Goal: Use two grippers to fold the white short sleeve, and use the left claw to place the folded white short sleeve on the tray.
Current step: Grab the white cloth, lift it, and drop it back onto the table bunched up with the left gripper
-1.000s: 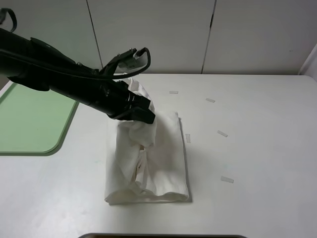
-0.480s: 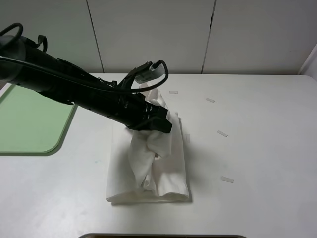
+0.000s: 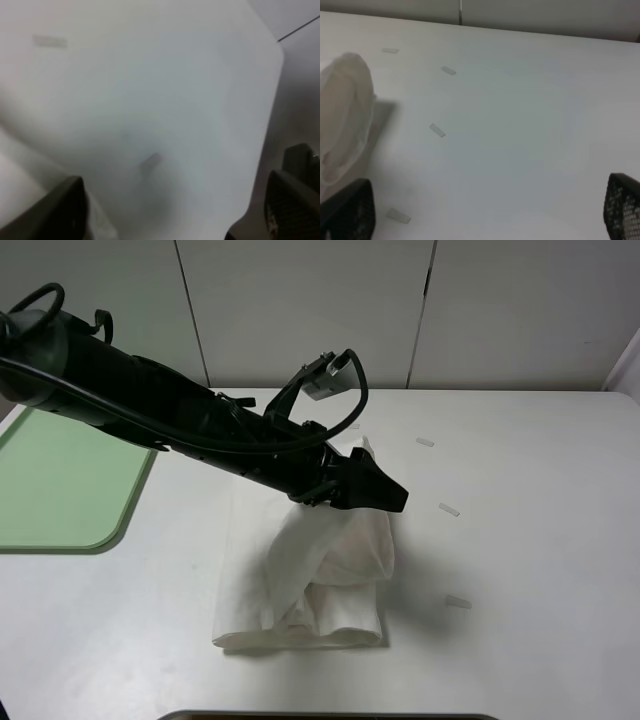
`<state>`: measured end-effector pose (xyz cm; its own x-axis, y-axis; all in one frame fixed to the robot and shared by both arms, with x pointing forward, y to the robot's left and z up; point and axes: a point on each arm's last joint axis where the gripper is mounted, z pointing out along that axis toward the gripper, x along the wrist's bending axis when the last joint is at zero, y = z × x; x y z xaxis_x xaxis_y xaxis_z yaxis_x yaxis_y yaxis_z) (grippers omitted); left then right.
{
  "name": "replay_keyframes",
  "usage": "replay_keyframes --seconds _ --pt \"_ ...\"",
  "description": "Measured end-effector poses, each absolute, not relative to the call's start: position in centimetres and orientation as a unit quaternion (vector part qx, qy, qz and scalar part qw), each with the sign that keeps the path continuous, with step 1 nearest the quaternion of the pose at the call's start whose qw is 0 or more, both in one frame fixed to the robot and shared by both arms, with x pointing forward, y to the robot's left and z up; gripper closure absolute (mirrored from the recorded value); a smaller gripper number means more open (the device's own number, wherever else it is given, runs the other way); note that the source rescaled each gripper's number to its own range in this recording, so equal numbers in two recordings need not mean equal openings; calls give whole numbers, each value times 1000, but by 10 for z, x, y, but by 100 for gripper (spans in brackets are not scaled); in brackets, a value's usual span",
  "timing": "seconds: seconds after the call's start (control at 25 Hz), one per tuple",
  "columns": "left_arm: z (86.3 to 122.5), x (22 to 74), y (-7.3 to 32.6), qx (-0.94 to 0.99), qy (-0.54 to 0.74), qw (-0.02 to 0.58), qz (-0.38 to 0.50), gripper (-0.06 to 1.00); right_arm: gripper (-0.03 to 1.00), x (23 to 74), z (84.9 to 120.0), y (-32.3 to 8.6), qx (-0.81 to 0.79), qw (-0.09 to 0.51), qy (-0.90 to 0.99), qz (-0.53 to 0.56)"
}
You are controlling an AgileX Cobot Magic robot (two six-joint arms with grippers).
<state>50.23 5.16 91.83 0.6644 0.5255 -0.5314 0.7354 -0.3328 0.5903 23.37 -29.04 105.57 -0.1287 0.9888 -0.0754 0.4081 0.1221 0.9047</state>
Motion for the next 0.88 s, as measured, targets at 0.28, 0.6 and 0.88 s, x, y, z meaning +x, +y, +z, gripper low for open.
replay_keyframes --seconds 0.28,0.6,0.88 --pt "929 501 40 803 365 449 -143 23 -3 234 1056 -290 540 379 646 383" --pt "936 494 35 796 335 468 -189 28 -3 234 1056 -290 540 379 646 383" --pt "935 497 36 797 344 465 -171 28 -3 234 1056 -290 540 379 646 383"
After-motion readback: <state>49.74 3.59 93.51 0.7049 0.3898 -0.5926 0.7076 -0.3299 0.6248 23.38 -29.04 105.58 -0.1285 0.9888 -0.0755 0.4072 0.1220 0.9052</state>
